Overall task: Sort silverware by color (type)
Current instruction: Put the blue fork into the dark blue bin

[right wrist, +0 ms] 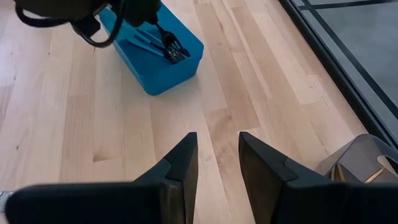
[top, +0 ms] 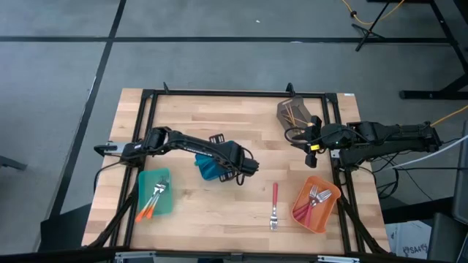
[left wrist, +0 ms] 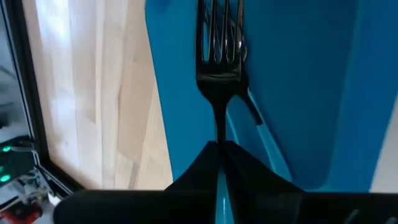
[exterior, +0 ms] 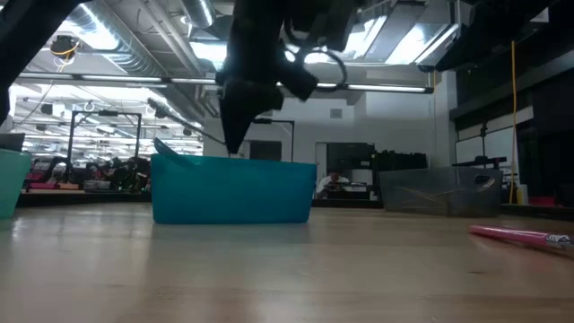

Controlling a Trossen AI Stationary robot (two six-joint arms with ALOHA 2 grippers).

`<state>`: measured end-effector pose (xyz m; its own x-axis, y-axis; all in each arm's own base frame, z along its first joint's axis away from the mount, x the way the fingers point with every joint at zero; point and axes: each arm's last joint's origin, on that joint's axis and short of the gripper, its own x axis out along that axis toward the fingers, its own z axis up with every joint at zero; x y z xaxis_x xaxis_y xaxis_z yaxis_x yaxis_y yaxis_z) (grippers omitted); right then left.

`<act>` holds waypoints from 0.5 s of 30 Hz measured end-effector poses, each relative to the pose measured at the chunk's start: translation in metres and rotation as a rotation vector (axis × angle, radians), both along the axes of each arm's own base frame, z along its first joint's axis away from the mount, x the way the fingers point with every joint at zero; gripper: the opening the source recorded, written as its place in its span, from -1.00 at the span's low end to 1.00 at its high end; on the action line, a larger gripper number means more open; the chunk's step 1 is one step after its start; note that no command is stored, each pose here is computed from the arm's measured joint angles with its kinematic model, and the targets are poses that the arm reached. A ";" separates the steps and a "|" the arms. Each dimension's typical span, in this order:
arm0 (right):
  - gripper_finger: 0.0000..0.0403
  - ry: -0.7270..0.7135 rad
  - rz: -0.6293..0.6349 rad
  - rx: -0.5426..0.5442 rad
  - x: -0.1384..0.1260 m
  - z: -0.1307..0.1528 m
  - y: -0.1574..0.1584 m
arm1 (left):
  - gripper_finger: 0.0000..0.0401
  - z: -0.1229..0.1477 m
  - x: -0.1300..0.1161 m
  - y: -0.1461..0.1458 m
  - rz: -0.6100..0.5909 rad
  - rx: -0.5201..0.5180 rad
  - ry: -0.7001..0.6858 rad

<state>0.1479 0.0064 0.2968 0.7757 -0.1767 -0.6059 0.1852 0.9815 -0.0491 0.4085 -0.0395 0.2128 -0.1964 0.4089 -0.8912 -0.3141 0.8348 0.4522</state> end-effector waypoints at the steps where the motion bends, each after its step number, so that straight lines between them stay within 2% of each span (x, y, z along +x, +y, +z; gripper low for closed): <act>1: -0.48 0.000 0.000 0.000 0.000 0.000 0.000 | -0.95 -0.003 -0.001 0.000 0.002 0.001 0.011; 15: -0.48 -0.001 0.000 0.000 0.000 0.000 0.000 | -0.95 -0.036 -0.015 0.018 0.045 0.007 0.137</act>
